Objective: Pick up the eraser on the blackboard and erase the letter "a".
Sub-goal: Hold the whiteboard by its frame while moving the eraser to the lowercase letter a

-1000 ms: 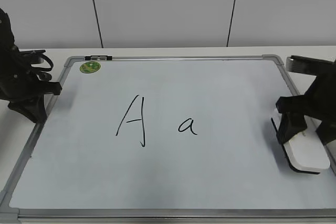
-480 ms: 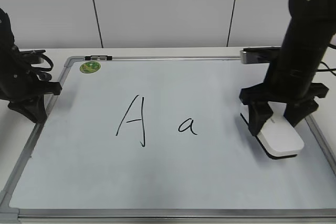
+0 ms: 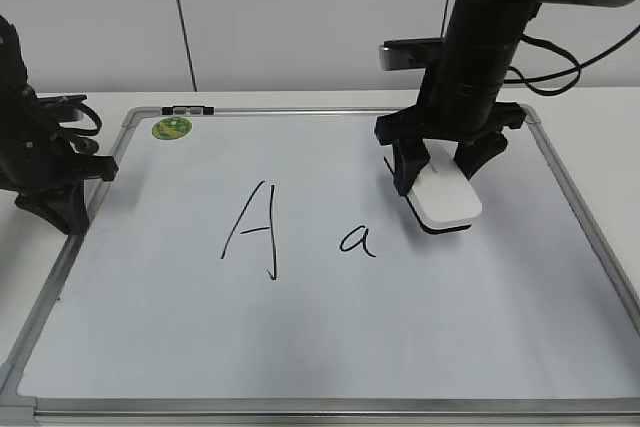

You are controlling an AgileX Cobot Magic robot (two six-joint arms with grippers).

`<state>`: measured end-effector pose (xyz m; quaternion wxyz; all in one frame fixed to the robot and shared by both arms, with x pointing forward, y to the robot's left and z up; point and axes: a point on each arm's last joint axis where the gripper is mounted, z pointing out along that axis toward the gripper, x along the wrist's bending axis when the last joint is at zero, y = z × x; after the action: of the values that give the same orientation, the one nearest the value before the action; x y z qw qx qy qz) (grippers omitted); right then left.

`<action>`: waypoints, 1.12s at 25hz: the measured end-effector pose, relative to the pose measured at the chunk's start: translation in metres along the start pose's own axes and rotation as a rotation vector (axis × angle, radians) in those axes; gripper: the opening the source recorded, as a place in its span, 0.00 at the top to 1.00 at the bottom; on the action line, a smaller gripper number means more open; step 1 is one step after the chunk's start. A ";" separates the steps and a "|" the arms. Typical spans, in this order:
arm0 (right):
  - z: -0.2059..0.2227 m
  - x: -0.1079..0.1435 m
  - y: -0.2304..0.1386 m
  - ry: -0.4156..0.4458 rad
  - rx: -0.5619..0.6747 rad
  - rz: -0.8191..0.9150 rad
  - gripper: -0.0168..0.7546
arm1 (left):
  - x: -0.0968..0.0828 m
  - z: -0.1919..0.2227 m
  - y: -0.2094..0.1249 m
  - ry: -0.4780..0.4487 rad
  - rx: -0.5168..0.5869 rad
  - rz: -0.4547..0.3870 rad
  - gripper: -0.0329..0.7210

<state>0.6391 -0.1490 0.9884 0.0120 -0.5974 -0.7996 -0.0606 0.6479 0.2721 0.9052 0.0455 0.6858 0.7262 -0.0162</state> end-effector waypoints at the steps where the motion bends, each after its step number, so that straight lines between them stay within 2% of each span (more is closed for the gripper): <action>1: 0.002 0.002 0.003 0.005 -0.003 -0.003 0.30 | 0.000 0.000 0.000 0.000 0.000 0.000 0.88; 15: 0.043 0.003 0.008 0.036 0.089 0.018 0.30 | 0.000 0.000 0.000 0.000 0.002 0.000 0.88; 24: 0.047 0.005 0.010 0.045 0.093 0.015 0.30 | 0.000 0.000 0.000 0.000 0.002 0.000 0.88; 28: 0.043 0.016 0.013 0.047 0.074 -0.029 0.30 | 0.000 0.000 0.000 0.000 0.002 0.000 0.88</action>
<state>0.6490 -0.1253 0.9480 0.0520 -0.5832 -0.8094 -0.0450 0.6477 0.2721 0.9052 0.0448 0.6858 0.7262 -0.0170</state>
